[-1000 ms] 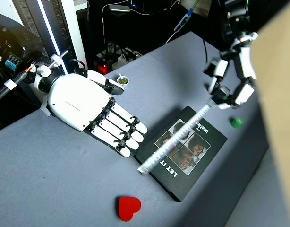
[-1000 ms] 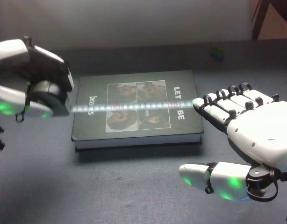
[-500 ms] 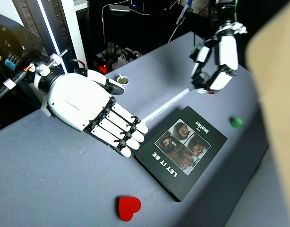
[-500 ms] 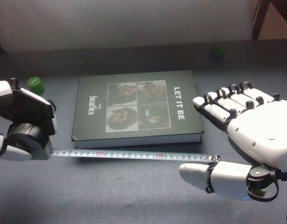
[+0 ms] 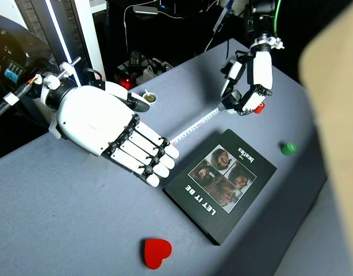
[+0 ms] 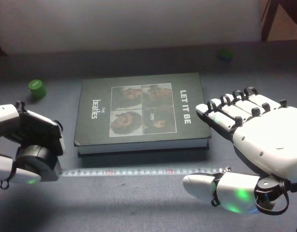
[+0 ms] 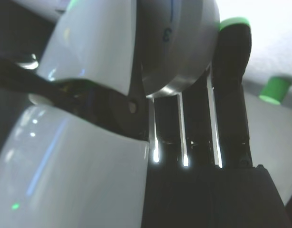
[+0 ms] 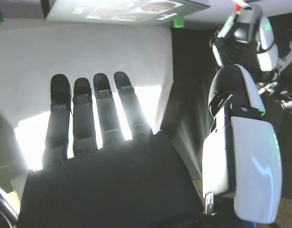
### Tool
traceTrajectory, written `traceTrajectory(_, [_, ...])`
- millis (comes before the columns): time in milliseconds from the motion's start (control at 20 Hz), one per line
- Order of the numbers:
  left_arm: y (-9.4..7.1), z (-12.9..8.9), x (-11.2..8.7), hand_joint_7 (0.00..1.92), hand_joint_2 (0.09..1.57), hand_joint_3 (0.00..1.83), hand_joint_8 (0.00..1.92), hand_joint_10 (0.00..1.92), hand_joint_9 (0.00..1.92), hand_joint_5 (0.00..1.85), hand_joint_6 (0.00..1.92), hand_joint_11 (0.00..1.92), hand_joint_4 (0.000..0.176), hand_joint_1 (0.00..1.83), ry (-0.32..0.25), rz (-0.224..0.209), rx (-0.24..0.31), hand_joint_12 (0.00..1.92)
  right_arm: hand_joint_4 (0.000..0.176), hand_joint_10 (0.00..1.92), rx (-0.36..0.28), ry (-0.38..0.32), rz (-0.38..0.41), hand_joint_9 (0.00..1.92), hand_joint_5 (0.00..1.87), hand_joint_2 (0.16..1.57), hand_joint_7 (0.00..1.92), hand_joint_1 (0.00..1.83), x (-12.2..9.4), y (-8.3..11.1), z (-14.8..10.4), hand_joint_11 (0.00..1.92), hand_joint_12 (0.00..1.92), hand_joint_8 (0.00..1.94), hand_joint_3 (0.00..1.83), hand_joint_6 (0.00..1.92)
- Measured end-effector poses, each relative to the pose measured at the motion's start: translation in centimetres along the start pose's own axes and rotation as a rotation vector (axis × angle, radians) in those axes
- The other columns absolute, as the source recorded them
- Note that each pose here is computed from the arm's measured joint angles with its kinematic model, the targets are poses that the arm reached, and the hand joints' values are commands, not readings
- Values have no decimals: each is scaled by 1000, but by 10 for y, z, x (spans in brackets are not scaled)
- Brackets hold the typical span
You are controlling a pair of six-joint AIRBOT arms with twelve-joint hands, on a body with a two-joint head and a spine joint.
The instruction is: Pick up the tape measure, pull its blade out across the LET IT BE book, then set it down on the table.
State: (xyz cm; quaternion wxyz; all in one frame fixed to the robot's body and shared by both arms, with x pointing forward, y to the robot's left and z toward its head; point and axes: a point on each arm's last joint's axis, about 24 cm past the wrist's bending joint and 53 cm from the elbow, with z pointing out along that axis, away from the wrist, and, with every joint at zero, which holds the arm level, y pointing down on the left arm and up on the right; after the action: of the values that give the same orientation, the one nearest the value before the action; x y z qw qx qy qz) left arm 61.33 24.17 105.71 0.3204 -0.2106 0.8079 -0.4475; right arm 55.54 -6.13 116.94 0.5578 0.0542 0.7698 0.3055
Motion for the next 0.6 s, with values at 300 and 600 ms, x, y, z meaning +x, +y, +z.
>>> traceTrajectory(300, [8,4,-3,888,1133,1,860,1088,955,798,1141,808,0,1482,-12,11,-18,1611,0,2,1,2,1,25,36,1067,31,0,0,0,0,0,496,3,2,1])
traceTrajectory(600, [12,7,5,805,1194,0,1088,1345,840,703,1351,657,0,1371,6,18,-21,1232,0,3,0,3,0,29,37,1058,35,0,1,0,0,0,508,3,0,1])
